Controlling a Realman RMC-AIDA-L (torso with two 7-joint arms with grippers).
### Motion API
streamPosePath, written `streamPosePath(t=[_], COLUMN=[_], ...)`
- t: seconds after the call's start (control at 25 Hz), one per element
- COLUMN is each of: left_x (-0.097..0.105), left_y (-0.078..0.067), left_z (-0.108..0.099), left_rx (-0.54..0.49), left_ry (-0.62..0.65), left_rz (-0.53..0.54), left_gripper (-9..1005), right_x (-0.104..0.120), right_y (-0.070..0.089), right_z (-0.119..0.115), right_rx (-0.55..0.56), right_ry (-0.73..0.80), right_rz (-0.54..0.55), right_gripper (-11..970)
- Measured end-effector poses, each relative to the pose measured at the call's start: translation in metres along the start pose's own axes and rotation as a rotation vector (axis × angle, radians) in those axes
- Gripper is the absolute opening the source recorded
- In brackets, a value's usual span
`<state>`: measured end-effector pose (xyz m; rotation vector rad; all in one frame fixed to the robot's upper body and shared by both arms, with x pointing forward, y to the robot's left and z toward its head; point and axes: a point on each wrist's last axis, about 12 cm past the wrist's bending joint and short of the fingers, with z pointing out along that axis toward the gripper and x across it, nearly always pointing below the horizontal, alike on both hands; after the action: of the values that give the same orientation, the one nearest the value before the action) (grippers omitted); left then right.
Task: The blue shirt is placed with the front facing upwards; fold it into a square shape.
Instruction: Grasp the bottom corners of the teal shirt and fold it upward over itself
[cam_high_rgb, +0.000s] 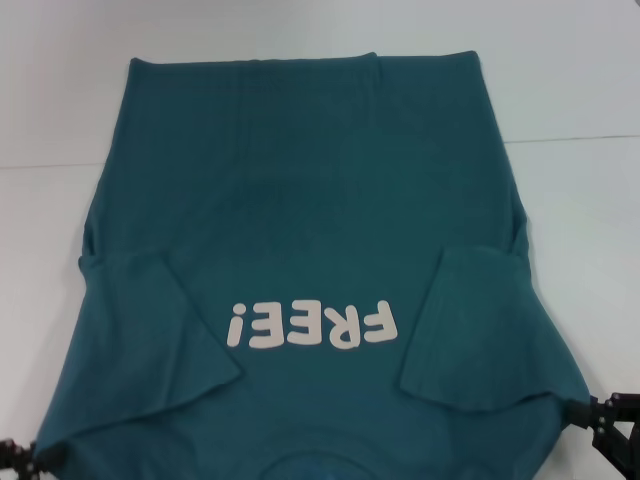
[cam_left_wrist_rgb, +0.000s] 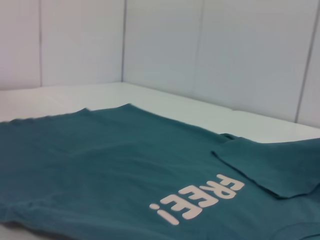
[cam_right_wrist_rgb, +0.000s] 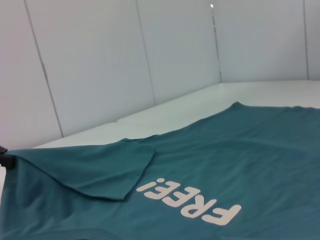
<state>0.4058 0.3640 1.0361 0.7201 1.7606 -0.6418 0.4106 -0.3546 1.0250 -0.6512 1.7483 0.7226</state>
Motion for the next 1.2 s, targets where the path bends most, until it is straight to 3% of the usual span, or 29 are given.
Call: streamPosePath(t=[0.12, 0.36, 0.92, 1.2], left_x=[0.006, 0.014, 0.014, 0.011], left_y=[-0.012, -0.021, -0.026, -0.027], left_z=[-0.005, -0.012, -0.016, -0.014], left_rx=[0.007, -0.010, 0.013, 0.039], left_ry=[-0.014, -0.007, -0.017, -0.026], left_rz=[0.029, 0.036, 0.047, 0.049], left_gripper=[31, 31, 32, 31], right_x=[0.002, 0.012, 0.032, 0.033], right_y=[0.004, 0.013, 0.033, 0.034], right_z=[-0.002, -0.011, -0.037, -0.039], right_rx=[-0.006, 0.009, 0.086, 0.102], right_ry=[-0.009, -0.003, 0.000, 0.001], right_rz=[-0.003, -0.010, -0.056, -0.055], right_gripper=[112, 114, 119, 122])
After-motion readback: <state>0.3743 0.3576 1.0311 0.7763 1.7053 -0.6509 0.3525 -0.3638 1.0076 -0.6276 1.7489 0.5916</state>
